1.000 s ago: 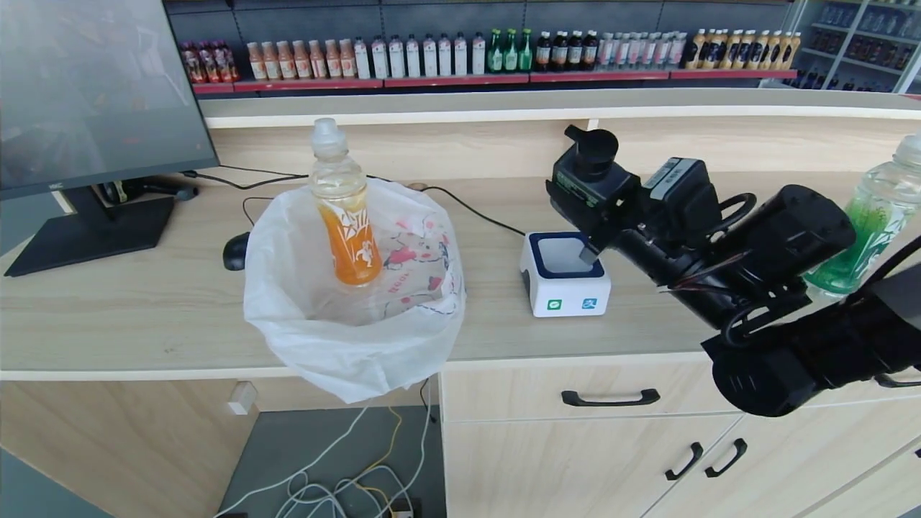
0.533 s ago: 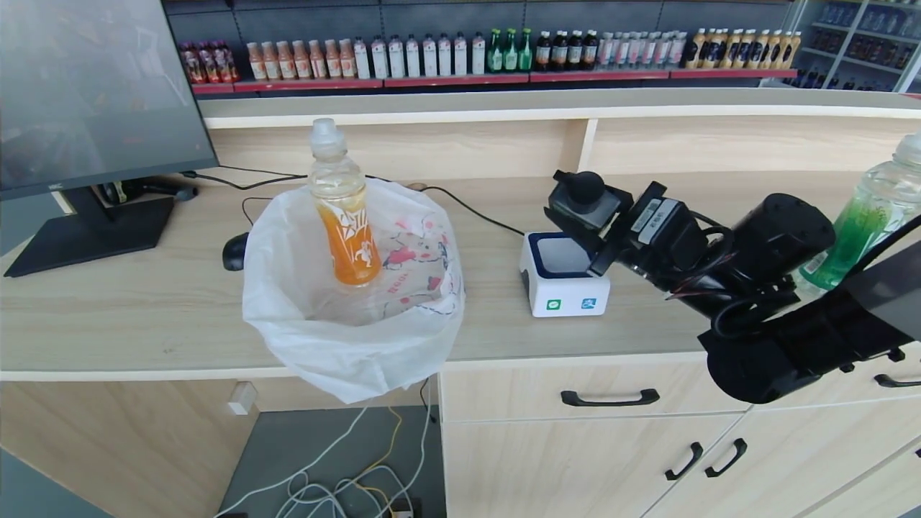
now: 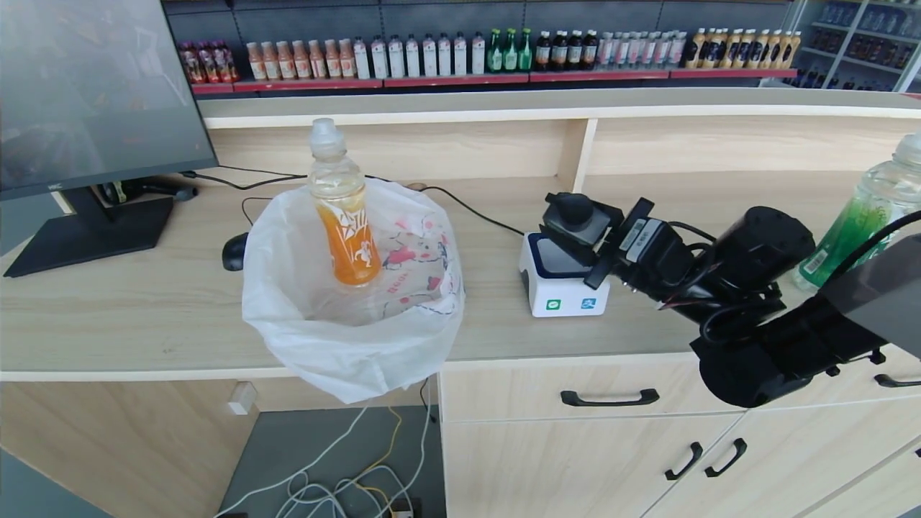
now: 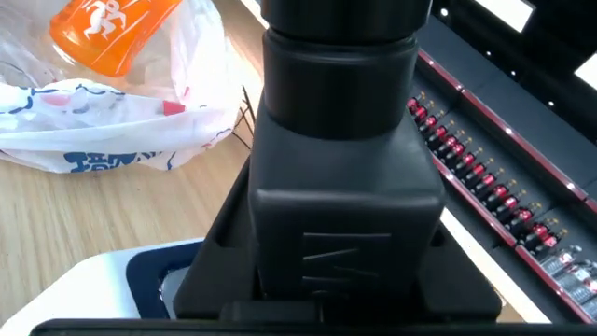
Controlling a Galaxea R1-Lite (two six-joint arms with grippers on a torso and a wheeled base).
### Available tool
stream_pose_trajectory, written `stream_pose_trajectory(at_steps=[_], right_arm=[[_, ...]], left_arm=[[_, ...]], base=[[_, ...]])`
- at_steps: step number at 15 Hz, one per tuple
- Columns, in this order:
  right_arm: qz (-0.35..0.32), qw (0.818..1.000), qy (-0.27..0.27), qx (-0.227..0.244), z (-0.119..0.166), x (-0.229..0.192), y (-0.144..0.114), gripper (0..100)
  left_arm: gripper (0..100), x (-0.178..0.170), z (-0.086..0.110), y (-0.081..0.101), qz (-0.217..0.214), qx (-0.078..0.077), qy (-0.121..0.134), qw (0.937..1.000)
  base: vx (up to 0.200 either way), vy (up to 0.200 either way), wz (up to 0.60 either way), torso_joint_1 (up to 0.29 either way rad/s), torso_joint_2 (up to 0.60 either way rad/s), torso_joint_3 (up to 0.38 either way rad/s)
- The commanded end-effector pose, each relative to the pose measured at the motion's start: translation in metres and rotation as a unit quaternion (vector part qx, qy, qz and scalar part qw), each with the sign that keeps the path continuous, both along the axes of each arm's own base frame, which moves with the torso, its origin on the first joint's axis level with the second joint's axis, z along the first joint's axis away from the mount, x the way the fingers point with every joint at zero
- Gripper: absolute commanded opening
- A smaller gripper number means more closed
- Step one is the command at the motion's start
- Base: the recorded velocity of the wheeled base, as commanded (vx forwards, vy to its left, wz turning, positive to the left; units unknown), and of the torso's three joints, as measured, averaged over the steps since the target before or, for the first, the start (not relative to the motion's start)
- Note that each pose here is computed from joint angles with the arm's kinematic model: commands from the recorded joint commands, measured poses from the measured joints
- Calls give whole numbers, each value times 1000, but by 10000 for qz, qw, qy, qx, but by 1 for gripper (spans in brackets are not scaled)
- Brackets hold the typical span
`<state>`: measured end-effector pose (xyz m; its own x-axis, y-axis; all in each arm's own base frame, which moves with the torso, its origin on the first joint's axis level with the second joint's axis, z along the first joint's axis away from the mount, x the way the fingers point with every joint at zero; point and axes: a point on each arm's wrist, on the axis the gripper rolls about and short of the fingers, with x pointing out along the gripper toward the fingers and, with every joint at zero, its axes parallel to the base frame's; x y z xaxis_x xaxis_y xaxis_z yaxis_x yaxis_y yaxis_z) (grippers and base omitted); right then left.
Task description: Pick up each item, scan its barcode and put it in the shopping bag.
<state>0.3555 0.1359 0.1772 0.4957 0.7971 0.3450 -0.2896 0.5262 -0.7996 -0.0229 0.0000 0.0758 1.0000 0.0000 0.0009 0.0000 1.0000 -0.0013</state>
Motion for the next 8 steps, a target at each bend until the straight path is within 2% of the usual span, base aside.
stream_pose_trajectory(at_steps=[1, 8], right_arm=[[94, 9999, 102, -61, -10, 1, 9, 0], [94, 9999, 70, -111, -12, 2, 9, 0]], left_arm=[[100, 0, 0, 0, 0, -1, -3, 10000], [100, 0, 0, 0, 0, -1, -3, 10000]], base=[[0, 0, 0, 0, 0, 0], [0, 0, 0, 0, 0, 0]])
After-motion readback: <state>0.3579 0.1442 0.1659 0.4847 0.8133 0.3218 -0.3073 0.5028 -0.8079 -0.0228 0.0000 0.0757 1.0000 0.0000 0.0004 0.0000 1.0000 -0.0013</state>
